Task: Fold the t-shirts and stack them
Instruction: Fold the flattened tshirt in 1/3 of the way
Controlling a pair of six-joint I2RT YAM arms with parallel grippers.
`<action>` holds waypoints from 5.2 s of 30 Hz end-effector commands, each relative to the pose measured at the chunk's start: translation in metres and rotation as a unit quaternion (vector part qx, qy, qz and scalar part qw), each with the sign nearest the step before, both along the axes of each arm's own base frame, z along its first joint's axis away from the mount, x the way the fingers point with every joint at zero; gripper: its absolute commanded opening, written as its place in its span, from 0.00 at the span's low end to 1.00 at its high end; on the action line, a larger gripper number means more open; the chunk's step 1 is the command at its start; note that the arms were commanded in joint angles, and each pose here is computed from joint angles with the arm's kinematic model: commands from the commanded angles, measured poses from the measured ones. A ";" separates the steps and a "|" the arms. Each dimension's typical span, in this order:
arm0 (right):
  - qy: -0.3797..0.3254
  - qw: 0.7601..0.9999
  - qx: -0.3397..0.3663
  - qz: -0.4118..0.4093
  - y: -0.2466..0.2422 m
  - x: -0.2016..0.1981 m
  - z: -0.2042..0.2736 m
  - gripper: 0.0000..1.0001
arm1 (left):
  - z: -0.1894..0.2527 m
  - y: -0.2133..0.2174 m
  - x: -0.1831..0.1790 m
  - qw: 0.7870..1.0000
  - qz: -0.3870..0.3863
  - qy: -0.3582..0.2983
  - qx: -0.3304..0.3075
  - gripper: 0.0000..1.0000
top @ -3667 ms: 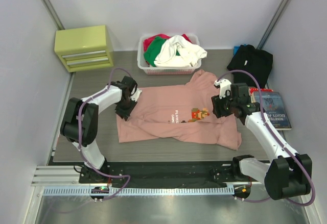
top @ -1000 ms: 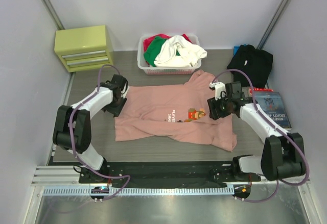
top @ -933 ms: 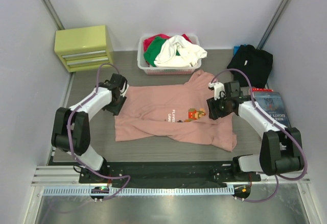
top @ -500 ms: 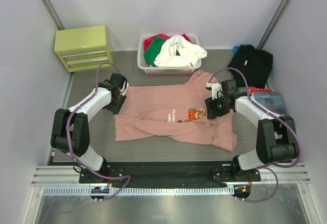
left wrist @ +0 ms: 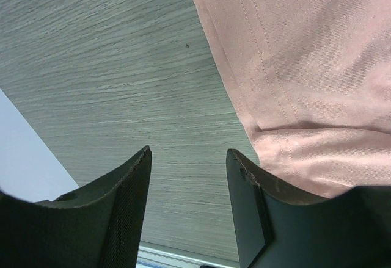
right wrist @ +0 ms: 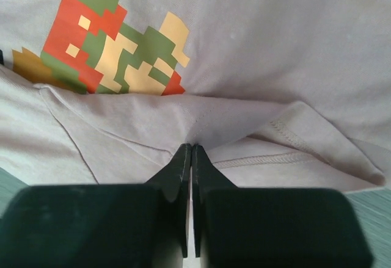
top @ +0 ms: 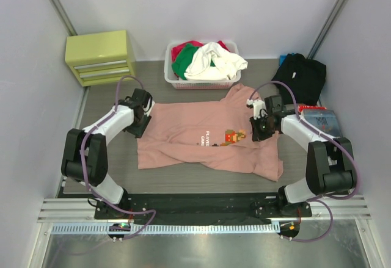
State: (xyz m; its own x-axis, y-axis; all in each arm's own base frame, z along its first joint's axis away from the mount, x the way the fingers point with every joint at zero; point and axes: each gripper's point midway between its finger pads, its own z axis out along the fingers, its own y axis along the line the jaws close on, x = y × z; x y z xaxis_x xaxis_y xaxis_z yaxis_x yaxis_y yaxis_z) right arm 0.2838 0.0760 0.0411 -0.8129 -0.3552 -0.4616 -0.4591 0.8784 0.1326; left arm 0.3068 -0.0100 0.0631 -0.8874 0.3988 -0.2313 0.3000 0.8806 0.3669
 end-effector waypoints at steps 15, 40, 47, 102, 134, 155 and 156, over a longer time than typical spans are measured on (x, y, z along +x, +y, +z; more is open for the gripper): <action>-0.100 0.994 -0.019 -0.032 -0.023 0.035 0.049 0.01 | -0.006 0.001 0.000 1.000 -0.003 -0.003 -0.005 0.53; -0.102 0.991 -0.009 -0.085 -0.035 0.125 0.026 0.55 | -0.012 0.001 -0.007 1.000 -0.012 0.009 -0.006 0.53; -0.167 0.981 -0.012 -0.098 -0.047 0.088 0.076 0.63 | 0.015 0.011 0.001 0.997 -0.020 -0.072 0.014 0.54; 0.102 0.979 -0.078 -0.160 -0.120 0.025 -0.022 0.01 | -0.068 -0.095 -0.060 0.935 -0.243 0.111 -0.234 0.00; -0.140 0.972 -0.044 -0.185 -0.120 0.002 0.133 0.01 | 0.087 0.005 -0.029 0.949 -0.150 -0.210 -0.180 0.00; -0.306 0.920 -0.096 -0.226 -0.055 0.125 0.130 0.01 | 0.125 -0.017 0.096 0.928 0.110 -0.300 -0.192 0.00; -0.303 0.922 -0.088 -0.226 -0.051 0.131 0.130 0.01 | 0.117 -0.018 0.098 0.933 0.106 -0.291 -0.182 0.00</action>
